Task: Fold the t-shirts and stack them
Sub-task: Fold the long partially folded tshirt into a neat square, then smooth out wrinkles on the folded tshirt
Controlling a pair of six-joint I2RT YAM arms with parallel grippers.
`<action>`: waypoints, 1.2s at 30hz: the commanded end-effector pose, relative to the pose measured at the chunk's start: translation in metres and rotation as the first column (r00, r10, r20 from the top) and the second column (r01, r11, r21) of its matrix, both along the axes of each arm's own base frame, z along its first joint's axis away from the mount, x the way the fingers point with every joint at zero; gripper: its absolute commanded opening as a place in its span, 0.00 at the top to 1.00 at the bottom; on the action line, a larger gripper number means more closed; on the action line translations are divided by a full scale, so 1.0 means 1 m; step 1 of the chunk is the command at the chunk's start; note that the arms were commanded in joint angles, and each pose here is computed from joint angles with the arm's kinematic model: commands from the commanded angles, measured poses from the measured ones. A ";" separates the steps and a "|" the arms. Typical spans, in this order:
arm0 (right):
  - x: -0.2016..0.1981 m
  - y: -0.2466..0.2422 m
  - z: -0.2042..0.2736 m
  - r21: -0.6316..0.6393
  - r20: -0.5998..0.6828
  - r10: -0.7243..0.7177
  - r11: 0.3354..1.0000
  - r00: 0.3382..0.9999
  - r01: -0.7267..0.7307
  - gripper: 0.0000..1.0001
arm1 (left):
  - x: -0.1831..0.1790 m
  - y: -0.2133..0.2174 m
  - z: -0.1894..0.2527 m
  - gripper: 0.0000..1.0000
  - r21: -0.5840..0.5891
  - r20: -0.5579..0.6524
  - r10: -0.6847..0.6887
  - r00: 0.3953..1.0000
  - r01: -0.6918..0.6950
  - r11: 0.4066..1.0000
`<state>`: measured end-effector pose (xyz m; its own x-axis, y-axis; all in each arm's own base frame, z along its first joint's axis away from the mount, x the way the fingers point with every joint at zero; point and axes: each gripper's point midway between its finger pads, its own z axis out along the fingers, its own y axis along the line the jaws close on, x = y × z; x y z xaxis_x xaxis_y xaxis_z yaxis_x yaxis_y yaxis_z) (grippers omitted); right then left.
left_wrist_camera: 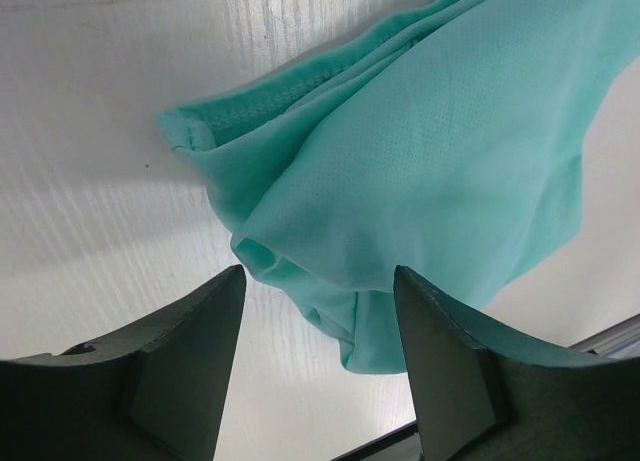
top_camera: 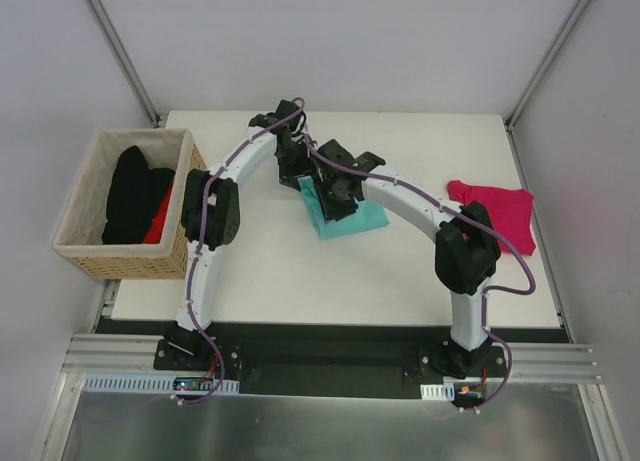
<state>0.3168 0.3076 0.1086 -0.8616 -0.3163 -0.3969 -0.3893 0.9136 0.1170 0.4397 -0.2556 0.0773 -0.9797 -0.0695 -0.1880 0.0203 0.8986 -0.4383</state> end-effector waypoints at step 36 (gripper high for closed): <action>0.002 0.018 -0.044 -0.035 -0.106 0.033 0.999 0.994 -0.037 0.59 | 0.002 0.005 0.000 0.47 -0.041 -0.029 0.009 1.000 -0.011 0.999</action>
<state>0.3264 0.3282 0.0683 -0.8715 -0.3662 -0.3261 -0.4231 0.8977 0.1228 0.4445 -0.2481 0.0771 -0.9787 -0.0864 -0.1861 0.0050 0.8967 -0.4427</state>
